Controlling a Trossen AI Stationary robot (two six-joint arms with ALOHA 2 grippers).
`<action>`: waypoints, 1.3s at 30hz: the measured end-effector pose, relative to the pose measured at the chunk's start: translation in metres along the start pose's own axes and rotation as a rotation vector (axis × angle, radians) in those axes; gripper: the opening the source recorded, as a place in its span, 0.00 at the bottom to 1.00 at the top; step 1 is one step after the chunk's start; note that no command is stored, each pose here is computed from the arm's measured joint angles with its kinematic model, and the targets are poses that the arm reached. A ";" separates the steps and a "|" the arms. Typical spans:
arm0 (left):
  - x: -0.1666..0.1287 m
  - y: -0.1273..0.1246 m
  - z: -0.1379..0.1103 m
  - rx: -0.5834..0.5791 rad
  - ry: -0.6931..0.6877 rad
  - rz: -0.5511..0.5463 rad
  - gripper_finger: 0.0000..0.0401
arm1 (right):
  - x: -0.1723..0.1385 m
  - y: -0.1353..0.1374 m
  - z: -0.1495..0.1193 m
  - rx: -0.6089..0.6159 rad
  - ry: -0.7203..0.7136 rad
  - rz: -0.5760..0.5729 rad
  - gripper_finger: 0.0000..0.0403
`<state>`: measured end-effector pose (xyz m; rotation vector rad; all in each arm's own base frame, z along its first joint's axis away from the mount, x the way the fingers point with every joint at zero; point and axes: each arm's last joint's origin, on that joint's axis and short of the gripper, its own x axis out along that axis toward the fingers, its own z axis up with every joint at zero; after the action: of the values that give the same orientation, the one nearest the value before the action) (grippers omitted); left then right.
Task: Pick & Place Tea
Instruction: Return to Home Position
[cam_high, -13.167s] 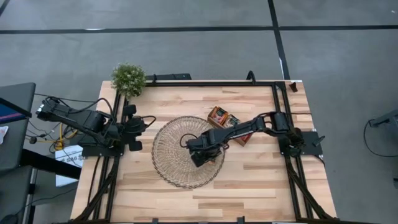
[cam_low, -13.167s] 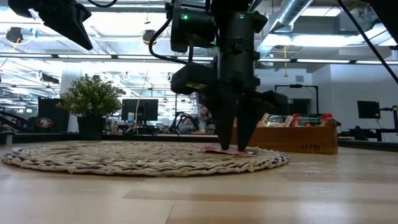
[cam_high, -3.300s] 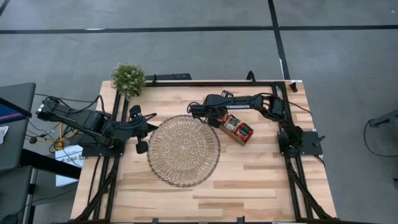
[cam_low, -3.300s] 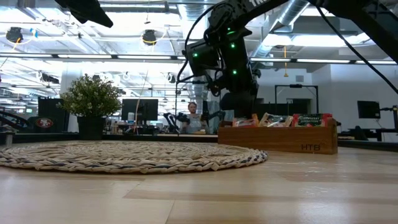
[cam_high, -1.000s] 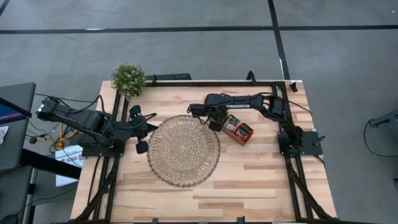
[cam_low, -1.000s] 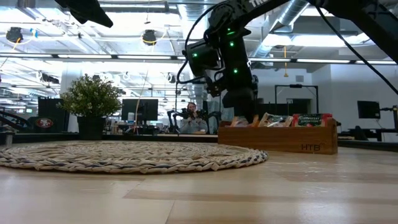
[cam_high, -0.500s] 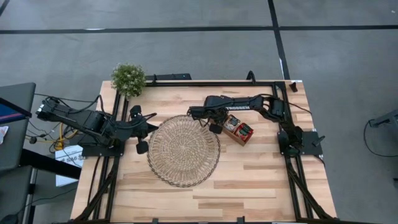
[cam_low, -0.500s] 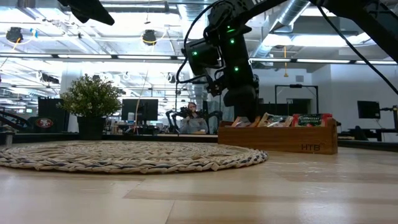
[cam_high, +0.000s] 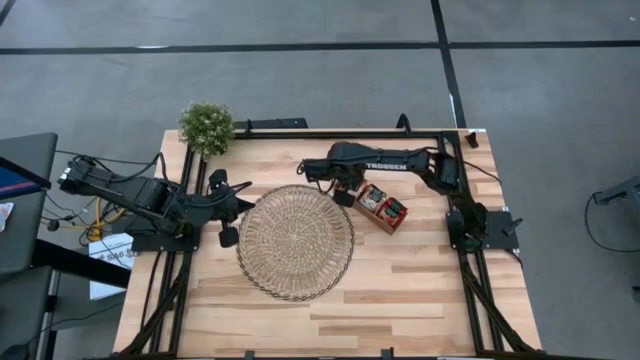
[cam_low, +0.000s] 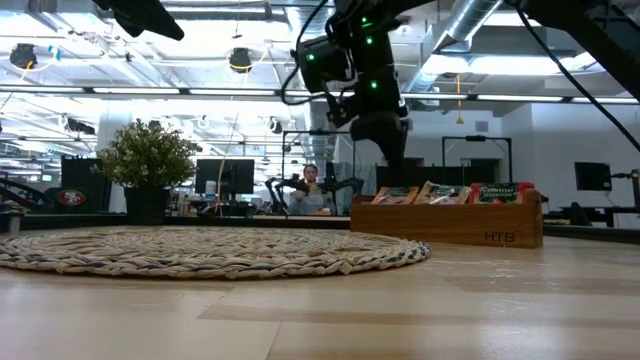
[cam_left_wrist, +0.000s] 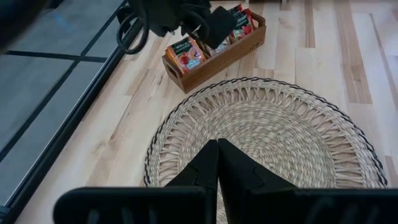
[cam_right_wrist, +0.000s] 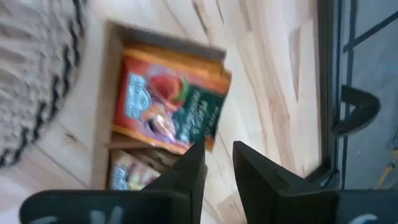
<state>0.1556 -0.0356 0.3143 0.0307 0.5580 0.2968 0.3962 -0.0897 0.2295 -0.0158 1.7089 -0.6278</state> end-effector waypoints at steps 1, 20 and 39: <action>0.000 0.000 0.000 0.000 0.000 0.000 0.00 | 0.001 -0.002 -0.001 -0.001 0.016 0.002 0.18; 0.000 0.000 0.000 -0.010 0.002 0.000 0.00 | -0.102 -0.058 -0.081 0.065 -0.283 0.092 0.00; -0.001 -0.003 0.010 -0.091 -0.085 -0.045 0.00 | -0.069 -0.030 -0.243 0.207 -0.879 0.468 0.00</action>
<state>0.1610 -0.0379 0.3225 -0.0564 0.4599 0.2755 0.1820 0.0042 0.3289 0.2191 0.7507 -0.3523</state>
